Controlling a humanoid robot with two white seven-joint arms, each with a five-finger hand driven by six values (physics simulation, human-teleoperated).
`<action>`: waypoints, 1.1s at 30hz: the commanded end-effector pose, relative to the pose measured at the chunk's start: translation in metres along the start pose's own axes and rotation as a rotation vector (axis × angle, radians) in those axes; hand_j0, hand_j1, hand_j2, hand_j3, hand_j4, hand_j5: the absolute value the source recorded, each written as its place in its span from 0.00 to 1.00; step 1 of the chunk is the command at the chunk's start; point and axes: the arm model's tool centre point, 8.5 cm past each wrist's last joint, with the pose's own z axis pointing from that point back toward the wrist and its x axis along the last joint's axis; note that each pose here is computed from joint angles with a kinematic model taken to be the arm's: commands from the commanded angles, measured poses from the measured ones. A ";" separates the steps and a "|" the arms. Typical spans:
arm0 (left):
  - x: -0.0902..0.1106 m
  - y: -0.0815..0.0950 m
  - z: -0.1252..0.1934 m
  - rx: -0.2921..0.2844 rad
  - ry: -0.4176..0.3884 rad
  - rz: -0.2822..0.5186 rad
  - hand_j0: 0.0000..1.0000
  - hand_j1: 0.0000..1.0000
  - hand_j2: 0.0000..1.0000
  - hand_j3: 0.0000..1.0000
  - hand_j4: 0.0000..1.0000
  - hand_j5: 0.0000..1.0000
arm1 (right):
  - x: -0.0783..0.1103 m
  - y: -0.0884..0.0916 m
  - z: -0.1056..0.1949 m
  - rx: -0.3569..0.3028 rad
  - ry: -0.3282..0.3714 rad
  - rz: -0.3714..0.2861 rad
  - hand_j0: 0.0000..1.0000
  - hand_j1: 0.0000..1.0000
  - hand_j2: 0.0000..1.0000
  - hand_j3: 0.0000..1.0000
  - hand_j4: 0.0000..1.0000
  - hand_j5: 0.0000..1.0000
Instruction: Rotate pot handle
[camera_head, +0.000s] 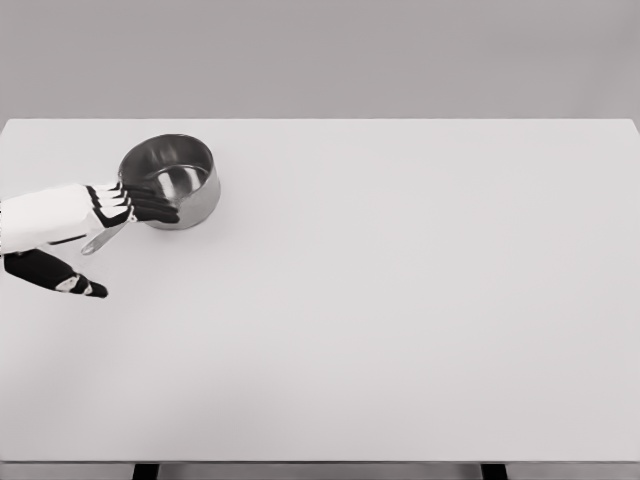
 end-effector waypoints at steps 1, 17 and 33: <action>0.002 0.005 0.008 0.022 -0.010 0.058 1.00 1.00 1.00 1.00 1.00 1.00 | 0.000 0.000 0.000 0.000 0.000 0.000 1.00 1.00 1.00 1.00 1.00 1.00; -0.014 -0.091 -0.007 0.014 0.043 0.707 1.00 1.00 1.00 1.00 1.00 1.00 | 0.000 0.000 0.000 0.000 0.000 0.000 1.00 1.00 1.00 1.00 1.00 1.00; -0.039 -0.094 0.010 -0.143 0.377 0.854 1.00 1.00 1.00 1.00 1.00 1.00 | 0.000 0.000 0.000 0.000 0.000 0.000 1.00 1.00 1.00 1.00 1.00 1.00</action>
